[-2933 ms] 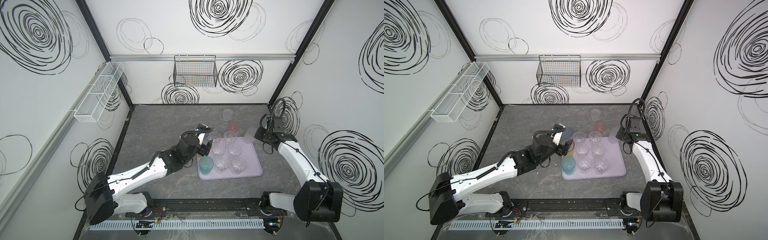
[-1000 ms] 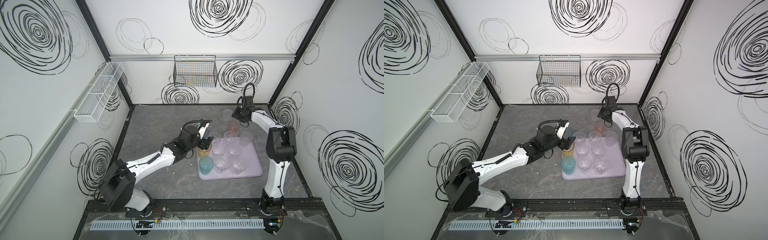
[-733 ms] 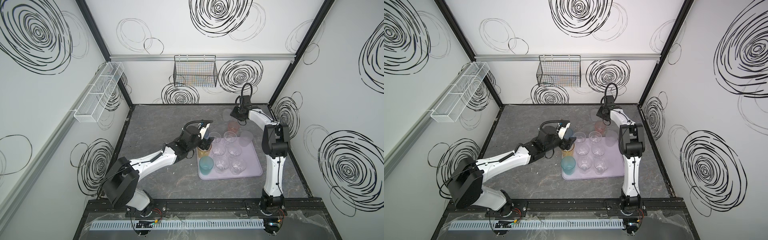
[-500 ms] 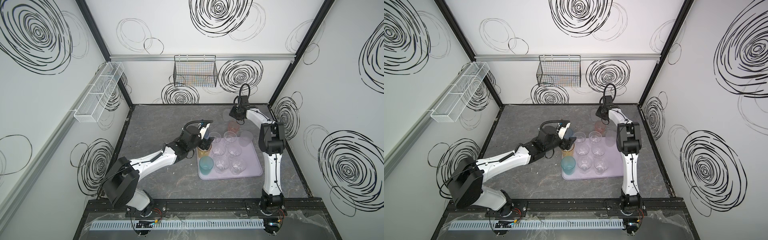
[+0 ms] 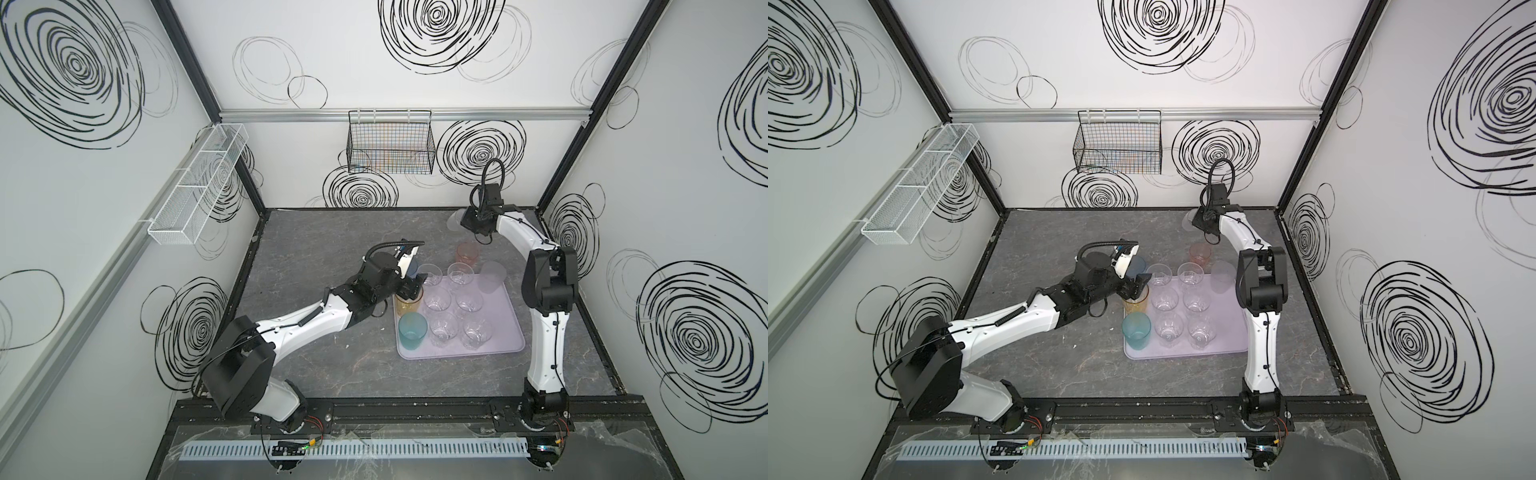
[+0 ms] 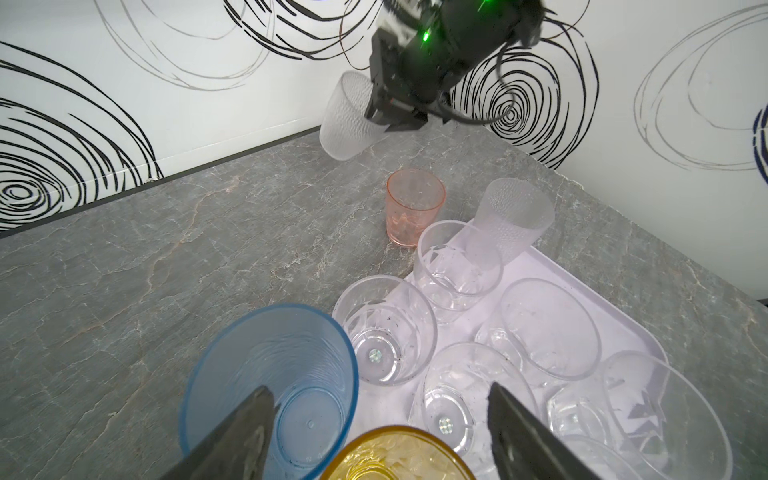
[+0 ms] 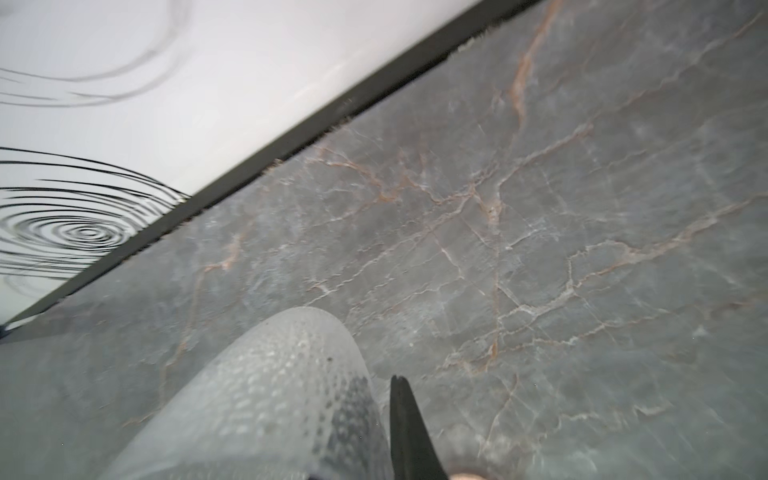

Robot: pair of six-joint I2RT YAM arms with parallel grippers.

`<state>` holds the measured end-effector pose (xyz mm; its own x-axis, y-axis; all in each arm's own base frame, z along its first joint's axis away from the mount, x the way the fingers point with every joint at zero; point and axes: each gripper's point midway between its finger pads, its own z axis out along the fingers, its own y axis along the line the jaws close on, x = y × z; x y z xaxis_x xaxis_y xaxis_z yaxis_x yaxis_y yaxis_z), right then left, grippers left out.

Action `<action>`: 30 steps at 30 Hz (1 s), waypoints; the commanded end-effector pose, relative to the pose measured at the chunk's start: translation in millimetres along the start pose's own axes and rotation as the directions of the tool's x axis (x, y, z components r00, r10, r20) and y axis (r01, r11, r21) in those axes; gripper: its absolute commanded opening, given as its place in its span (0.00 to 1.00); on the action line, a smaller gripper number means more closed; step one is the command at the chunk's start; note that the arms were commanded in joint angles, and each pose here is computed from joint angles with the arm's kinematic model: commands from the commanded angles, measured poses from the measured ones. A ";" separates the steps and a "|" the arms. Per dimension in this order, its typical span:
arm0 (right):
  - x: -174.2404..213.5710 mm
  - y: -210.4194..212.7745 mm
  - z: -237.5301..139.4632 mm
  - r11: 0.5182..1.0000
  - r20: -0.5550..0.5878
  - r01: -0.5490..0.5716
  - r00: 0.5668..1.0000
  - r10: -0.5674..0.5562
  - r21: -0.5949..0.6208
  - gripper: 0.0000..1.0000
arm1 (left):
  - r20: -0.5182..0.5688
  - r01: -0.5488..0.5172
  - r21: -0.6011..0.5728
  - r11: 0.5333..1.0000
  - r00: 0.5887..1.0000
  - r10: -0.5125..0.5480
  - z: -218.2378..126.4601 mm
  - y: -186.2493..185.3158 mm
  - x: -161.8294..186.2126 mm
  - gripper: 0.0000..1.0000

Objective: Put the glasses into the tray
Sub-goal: 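Grasp the second frosted dimpled glass with the right gripper and lift, then carry the frosted glass over the tray and lower it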

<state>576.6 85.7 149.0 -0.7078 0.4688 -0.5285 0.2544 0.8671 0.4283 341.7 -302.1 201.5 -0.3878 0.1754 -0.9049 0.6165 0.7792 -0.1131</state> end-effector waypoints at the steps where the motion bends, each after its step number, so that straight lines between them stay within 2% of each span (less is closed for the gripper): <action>1: -10.9 28.0 -62.4 0.998 0.078 0.048 0.996 -0.045 -0.038 0.07 | 0.098 -0.013 -0.023 1.000 0.995 0.015 -14.8 4.3 -25.3 0.83; 6: 21.0 12.0 -116.3 0.994 0.081 0.105 0.991 -0.106 0.014 0.07 | 0.137 -0.010 -0.076 0.997 0.990 0.020 -34.2 22.1 -31.4 0.84; 11: 49.1 -36.6 -171.4 0.981 0.108 0.151 0.980 -0.164 0.122 0.07 | 0.164 0.026 -0.148 0.989 0.987 -0.002 -55.6 52.9 -32.4 0.84; 16: 79.8 -94.4 -218.9 0.968 0.117 0.116 0.983 -0.144 0.224 0.07 | 0.142 0.029 -0.202 0.979 0.990 0.000 -64.9 68.9 -23.4 0.85; 22: 120.3 -146.0 -235.2 0.946 0.049 0.060 0.996 -0.080 0.318 0.06 | 0.138 0.047 -0.191 0.981 0.990 -0.020 -62.3 68.6 -10.7 0.85; 30: 163.0 -173.0 -225.1 0.931 -0.014 0.022 1.000 -0.018 0.365 0.04 | 0.124 0.034 -0.194 0.980 0.992 -0.010 -60.4 65.5 -1.7 0.85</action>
<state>280.9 -22.8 165.4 -0.7125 0.4324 -0.5526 0.4319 0.8910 0.1403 341.4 -213.7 213.6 -0.3430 0.1040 -0.9336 0.4561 0.8873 -0.0687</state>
